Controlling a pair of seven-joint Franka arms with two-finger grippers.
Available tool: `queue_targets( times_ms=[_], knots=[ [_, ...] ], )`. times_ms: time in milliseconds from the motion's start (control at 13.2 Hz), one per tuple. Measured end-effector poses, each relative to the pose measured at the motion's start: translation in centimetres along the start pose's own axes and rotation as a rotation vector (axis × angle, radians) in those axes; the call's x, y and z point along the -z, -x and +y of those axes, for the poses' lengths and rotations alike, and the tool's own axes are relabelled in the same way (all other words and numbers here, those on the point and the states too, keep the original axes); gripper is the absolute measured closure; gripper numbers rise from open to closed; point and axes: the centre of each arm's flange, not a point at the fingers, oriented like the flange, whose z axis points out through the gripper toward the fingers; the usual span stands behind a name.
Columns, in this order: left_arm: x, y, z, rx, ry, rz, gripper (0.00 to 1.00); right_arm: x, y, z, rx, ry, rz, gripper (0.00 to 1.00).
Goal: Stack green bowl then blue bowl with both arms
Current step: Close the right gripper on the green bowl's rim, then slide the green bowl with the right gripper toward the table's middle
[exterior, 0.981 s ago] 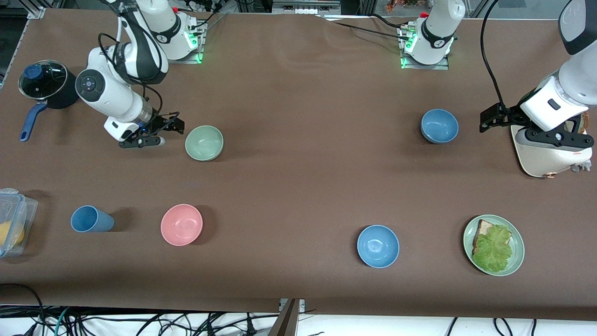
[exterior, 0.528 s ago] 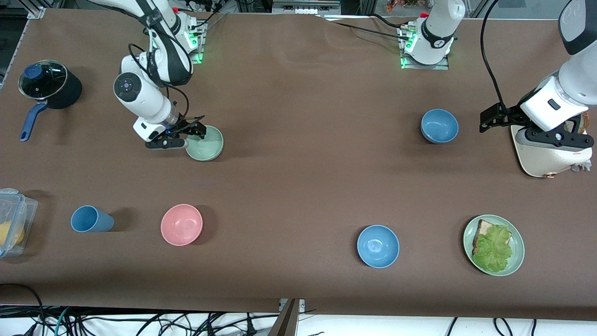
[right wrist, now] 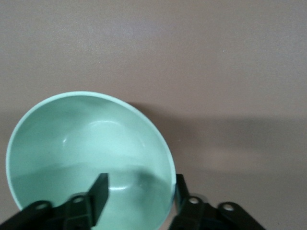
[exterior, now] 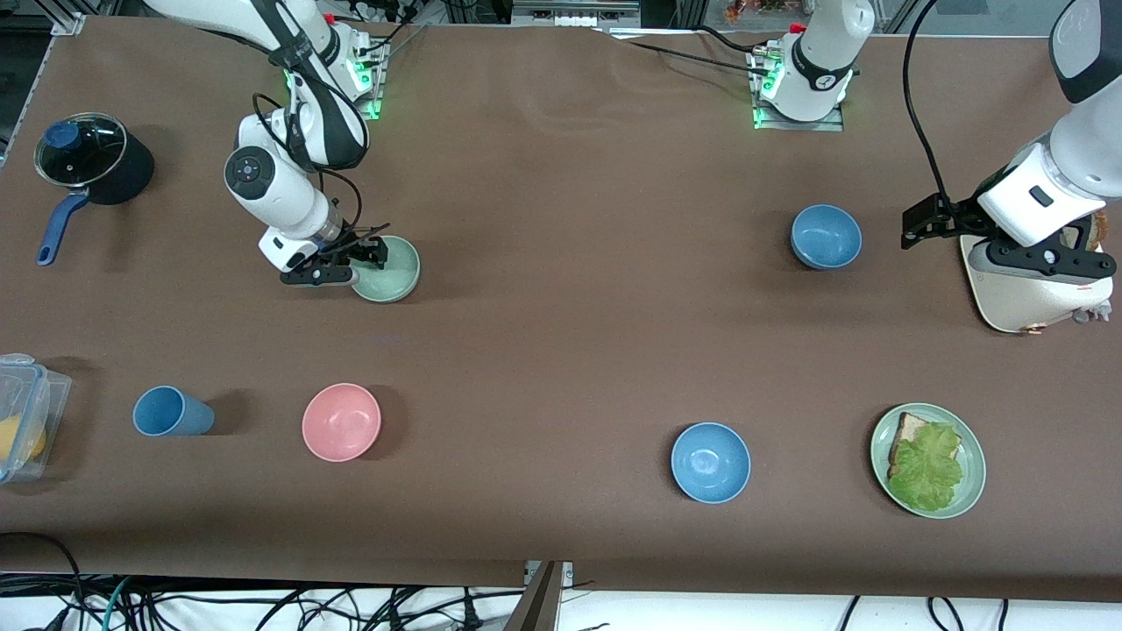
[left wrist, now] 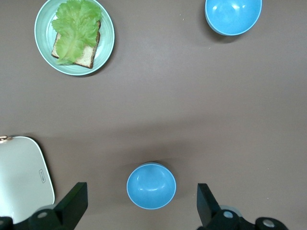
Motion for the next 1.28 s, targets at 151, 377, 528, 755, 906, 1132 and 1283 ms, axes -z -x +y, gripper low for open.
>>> queue_targets(
  times_ms=[151, 377, 528, 755, 906, 1132, 1283],
  knots=[
    [0.0, 0.0, -0.1, 0.001, 0.0, 0.0, 0.0, 0.0, 0.0, 0.0, 0.0, 0.0, -0.001, 0.68],
    [0.0, 0.0, -0.1, 0.003, 0.0, 0.0, 0.0, 0.4, -0.3, -0.2, -0.002, -0.004, 0.011, 0.96],
    [0.0, 0.0, -0.2, 0.003, 0.0, 0.0, 0.0, 1.3, -0.8, -2.2, -0.023, -0.017, 0.029, 0.96],
    [0.0, 0.0, -0.2, 0.003, 0.0, 0.0, 0.0, 4.6, -2.2, -9.4, -0.083, -0.055, 0.032, 0.96],
    [0.0, 0.0, -0.2, 0.003, 0.0, 0.0, 0.0, 7.1, -3.3, -14.0, -0.13, -0.073, 0.02, 0.96],
    [0.0, 0.0, -0.2, 0.003, 0.0, 0.0, 0.0, 7.2, -3.5, -22.1, -0.219, -0.116, 0.006, 0.96],
    [0.0, 0.0, -0.2, 0.003, 0.0, 0.0, 0.0, 5.4, -2.6, -28.3, -0.276, -0.142, -0.022, 0.96]
  ],
)
